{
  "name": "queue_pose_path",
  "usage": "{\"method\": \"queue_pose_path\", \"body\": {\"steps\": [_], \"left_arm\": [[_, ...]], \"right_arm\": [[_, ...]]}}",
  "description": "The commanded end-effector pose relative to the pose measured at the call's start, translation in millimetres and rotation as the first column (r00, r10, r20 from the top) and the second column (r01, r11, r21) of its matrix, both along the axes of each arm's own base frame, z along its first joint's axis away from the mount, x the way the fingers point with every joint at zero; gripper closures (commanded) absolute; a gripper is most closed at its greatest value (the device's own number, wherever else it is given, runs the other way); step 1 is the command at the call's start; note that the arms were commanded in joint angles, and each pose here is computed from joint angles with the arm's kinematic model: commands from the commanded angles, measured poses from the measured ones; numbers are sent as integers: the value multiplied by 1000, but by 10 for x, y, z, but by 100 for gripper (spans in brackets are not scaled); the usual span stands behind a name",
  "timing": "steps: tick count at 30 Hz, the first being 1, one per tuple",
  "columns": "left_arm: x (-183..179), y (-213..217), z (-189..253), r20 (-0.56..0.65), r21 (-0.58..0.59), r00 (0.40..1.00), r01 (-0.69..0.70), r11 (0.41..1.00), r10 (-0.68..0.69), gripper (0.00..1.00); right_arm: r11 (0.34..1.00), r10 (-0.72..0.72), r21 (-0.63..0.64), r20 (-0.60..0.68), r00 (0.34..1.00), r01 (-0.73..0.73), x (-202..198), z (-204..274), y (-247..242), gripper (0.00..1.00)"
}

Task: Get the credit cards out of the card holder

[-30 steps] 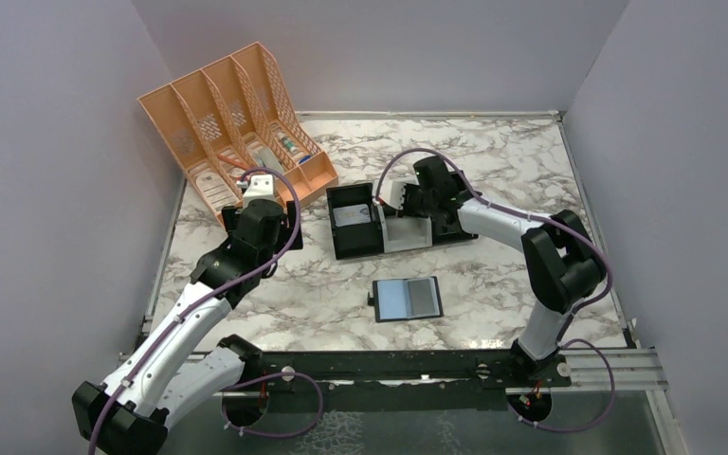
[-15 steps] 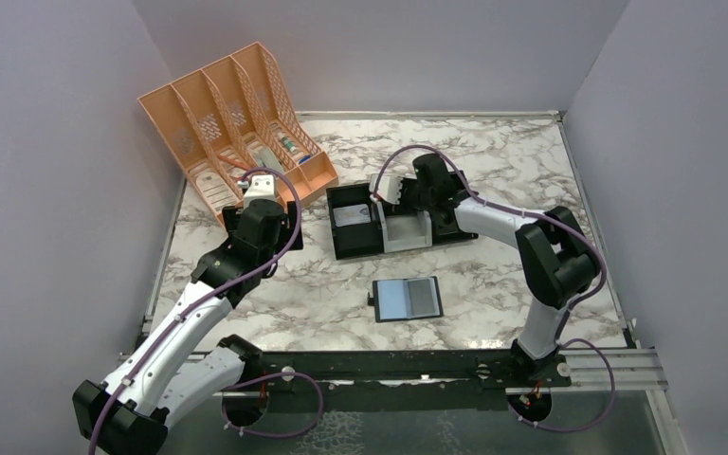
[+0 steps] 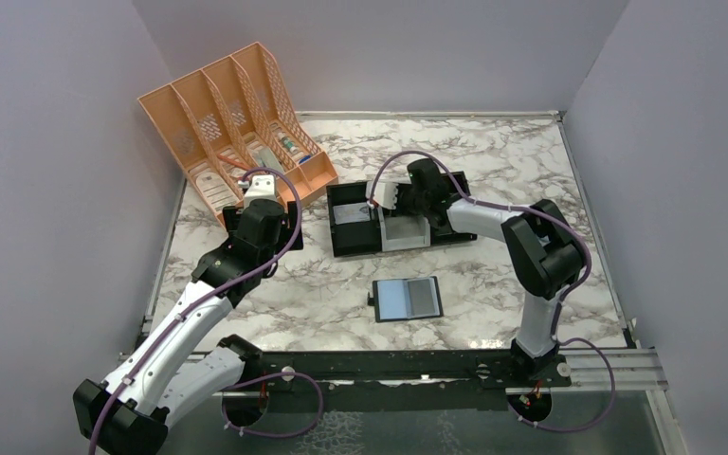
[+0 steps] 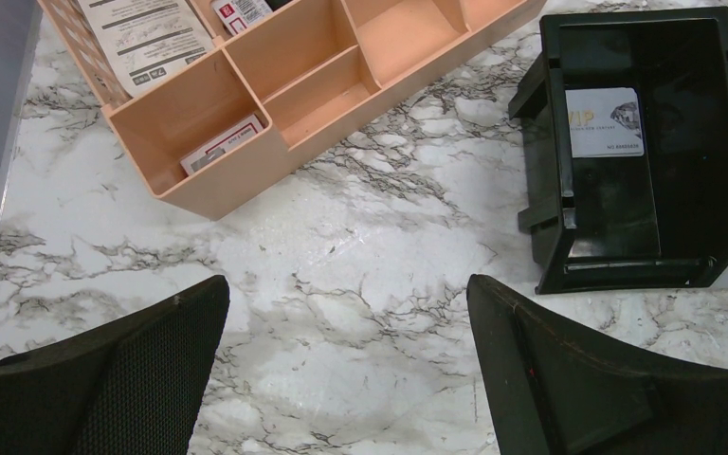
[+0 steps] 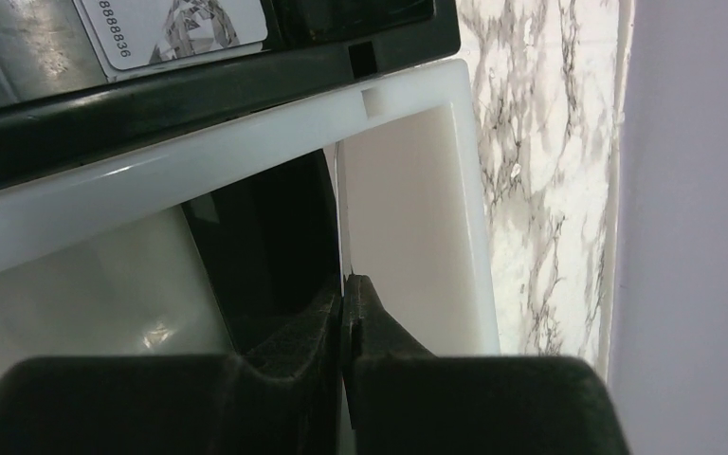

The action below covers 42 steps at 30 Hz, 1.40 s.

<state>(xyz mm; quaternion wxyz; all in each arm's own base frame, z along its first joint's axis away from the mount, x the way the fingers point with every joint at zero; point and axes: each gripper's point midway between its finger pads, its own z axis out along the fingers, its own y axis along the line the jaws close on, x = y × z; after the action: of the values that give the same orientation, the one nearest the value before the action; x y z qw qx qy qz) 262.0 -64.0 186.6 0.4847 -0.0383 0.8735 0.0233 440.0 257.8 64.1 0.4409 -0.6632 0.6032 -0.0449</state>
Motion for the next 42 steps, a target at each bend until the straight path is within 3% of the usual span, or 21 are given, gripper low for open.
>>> {"method": "queue_pose_path", "body": {"steps": [1, 30, 42], "left_arm": [[-17, 64, -61, -14, 30, 1000, -12, 999, 12, 1], [-11, 41, -110, -34, 36, 999, -1, 999, 2, 1], [-7, 29, -130, -41, 37, 999, 5, 999, -3, 1]], "right_arm": [[1000, 0, -3, 85, 996, 1, 169, 171, 71, 98], [992, -67, -103, 17, 998, 68, 126, 0, -51, 95], [993, -43, -107, -22, 999, 40, 49, -35, -35, 83]]}}
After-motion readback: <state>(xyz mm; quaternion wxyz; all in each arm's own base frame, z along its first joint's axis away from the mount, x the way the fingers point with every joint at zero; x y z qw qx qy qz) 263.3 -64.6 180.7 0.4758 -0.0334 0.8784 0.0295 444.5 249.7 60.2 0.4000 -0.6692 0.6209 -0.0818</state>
